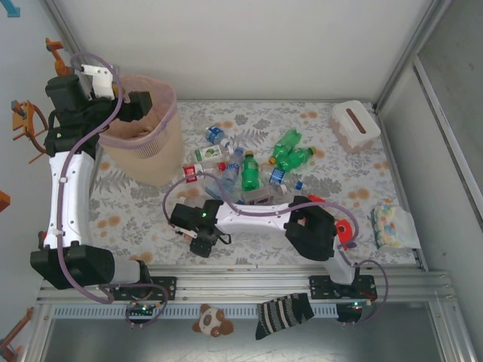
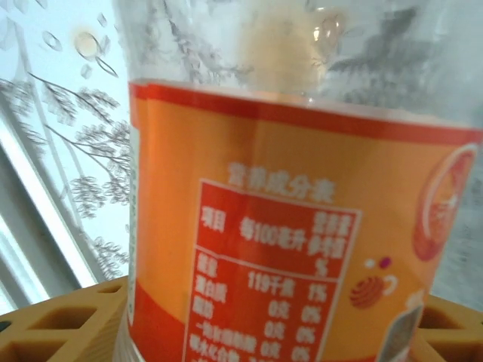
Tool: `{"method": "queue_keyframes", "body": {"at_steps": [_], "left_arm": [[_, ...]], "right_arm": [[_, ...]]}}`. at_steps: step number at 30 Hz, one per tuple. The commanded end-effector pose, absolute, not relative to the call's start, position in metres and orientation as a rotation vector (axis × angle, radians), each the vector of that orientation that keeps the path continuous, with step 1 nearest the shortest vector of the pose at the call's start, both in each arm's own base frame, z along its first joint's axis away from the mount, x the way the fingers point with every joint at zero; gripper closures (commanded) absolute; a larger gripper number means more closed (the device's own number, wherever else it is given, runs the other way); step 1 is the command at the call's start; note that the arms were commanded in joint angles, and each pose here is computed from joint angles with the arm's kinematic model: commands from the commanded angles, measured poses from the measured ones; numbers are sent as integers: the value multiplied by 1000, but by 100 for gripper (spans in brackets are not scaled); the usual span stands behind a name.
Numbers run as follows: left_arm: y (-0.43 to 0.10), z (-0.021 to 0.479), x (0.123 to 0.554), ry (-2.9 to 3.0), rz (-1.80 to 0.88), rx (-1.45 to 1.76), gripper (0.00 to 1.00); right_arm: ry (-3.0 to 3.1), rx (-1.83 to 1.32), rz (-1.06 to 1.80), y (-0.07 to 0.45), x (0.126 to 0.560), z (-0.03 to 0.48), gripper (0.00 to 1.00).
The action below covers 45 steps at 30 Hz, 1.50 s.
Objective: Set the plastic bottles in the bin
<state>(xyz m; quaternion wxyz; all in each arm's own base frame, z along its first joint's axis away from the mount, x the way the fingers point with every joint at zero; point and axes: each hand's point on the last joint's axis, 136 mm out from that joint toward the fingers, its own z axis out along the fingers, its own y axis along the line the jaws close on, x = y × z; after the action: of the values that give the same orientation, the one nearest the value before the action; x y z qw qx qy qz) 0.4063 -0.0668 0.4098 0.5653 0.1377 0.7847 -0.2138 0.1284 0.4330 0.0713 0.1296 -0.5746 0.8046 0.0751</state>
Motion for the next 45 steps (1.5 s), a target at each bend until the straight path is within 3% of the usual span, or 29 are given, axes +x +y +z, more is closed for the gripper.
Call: {"method": "queue_keyframes", "body": {"at_steps": [1, 23, 34, 45], "left_arm": [[-80, 429, 397, 1760, -592, 359, 13], [-157, 485, 328, 1485, -952, 620, 11], [-211, 502, 274, 1366, -1118, 798, 9], [-255, 507, 211, 1225, -1245, 1042, 4]], "right_arm": [[2246, -1521, 327, 442, 141, 118, 39], [1761, -989, 666, 368, 230, 313, 40], [1440, -919, 763, 346, 219, 406, 40], [1264, -924, 868, 338, 192, 450, 42]]}}
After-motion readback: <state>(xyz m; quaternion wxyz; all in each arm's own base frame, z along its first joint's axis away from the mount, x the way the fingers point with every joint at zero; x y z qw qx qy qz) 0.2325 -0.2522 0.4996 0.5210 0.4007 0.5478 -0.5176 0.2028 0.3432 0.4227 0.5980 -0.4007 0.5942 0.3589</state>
